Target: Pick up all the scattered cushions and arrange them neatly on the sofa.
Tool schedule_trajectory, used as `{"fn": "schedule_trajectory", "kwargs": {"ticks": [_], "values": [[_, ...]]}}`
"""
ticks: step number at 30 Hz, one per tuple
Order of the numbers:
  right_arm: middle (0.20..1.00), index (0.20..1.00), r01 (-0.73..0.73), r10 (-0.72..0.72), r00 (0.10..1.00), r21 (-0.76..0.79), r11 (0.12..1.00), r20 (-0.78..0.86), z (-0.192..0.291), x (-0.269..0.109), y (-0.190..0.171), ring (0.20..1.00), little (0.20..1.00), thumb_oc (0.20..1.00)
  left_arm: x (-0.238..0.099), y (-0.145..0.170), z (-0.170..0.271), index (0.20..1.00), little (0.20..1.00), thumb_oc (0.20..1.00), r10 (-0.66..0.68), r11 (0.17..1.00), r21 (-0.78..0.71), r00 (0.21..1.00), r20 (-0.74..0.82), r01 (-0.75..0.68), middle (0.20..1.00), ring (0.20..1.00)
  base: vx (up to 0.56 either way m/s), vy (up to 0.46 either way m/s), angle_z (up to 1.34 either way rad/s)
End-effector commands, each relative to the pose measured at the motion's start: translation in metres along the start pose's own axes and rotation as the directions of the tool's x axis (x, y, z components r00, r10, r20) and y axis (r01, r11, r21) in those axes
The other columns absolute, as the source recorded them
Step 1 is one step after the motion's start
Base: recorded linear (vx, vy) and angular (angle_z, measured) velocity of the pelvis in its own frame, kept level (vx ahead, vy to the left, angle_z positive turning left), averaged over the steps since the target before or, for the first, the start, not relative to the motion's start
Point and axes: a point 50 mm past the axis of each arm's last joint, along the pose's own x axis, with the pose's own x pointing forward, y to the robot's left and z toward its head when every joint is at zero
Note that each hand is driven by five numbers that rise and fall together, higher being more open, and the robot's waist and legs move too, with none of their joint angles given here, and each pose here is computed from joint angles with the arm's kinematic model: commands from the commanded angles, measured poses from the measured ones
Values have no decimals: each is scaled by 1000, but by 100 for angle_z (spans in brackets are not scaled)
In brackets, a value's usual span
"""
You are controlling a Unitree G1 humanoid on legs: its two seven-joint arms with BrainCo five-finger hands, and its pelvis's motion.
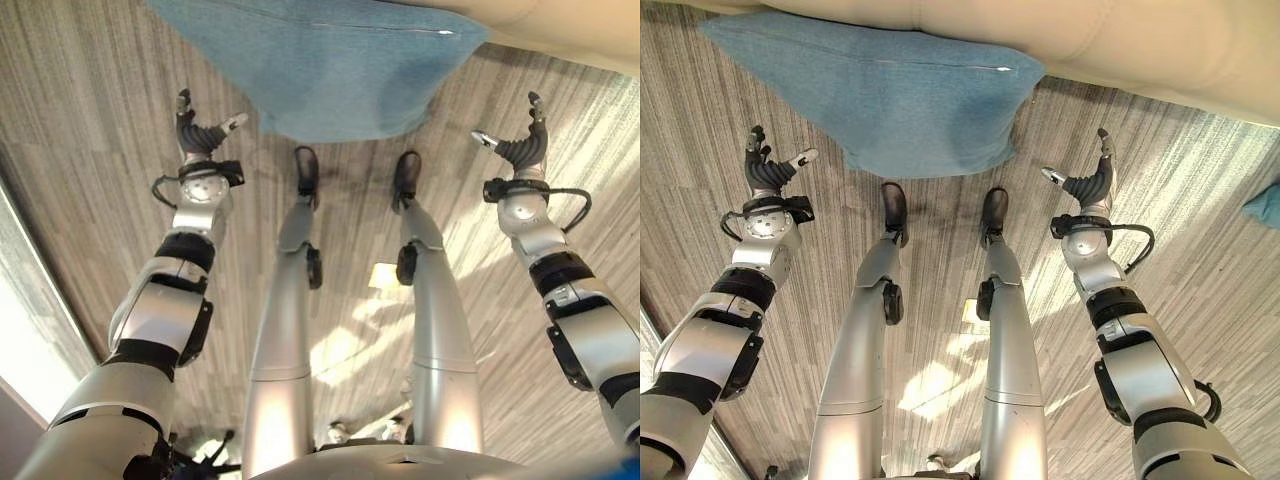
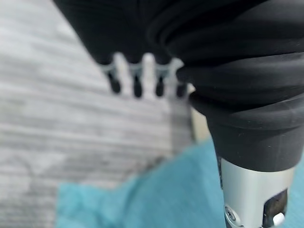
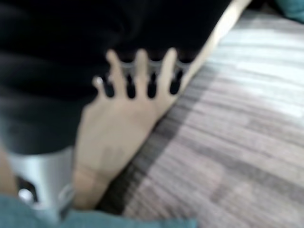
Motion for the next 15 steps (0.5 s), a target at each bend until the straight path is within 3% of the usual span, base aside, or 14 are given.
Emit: {"fn": "schedule_trajectory", "kwargs": {"ticks": [1,5,15], "values": [[1000,1000,-24,25,999,-24,999,46,-2,-6,1,1000,1000,1000,1,18,-10,1000,1000,1000,60,997,44,998,-11,-59,1000,1000,0,0,0],[1000,1000,-30,32,996,-15,999,86,10,-1,1,1000,1000,1000,11,13,16,1000,1000,1000,35,997,61,998,56,-39,1000,1000,13,23,-1],[1000,1000,-30,24,982,26,999,188,43,9,3,1000,1000,1000,11,-25,57,1000,1000,1000,-93,974,-193,987,129,116,1000,1000,34,21,-5]]}}
